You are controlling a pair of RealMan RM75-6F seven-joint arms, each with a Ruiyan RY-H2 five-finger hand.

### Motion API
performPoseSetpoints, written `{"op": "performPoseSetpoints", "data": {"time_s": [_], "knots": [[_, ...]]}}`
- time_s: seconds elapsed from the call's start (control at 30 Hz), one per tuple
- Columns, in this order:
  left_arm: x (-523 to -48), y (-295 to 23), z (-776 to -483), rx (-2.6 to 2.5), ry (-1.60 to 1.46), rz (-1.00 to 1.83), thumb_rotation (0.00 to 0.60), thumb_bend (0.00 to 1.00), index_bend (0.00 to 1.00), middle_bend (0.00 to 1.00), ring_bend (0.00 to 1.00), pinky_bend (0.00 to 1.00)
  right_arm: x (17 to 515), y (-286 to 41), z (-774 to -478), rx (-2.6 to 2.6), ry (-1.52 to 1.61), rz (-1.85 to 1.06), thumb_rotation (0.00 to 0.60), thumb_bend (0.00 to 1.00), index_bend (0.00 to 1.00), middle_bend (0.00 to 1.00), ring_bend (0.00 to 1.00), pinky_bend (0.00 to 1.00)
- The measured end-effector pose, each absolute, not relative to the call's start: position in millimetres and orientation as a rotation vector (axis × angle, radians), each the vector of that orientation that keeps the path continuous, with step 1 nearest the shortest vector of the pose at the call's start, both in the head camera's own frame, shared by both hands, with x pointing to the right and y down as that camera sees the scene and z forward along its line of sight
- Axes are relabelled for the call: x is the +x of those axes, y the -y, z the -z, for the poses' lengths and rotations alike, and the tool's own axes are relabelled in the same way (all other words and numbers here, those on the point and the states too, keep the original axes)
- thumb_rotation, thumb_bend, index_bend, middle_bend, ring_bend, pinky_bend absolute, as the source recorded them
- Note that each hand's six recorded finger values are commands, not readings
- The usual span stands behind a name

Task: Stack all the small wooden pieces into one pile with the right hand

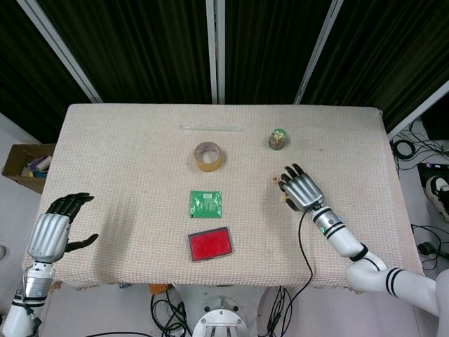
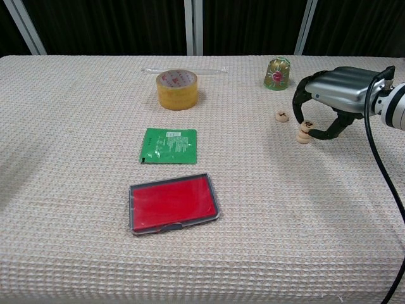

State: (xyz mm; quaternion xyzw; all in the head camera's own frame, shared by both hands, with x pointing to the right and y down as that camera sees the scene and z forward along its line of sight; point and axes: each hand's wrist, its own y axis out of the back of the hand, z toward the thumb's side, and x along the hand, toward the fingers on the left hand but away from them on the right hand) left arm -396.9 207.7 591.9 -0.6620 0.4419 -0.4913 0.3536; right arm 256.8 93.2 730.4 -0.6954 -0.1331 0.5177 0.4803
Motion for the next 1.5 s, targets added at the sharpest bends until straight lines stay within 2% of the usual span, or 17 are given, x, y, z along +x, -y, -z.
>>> {"op": "performPoseSetpoints", "data": {"time_s": [1.5], "knots": [[-396.2, -208.3, -593.3, -1.723, -1.142, 1.272, 0.6, 0.0, 0.22, 0.2, 0.18, 0.23, 256.7, -99.3, -731.5, -1.689, 0.306, -1.265, 0.6, 0.36, 0.39, 0.29, 0.09, 0.14]]}}
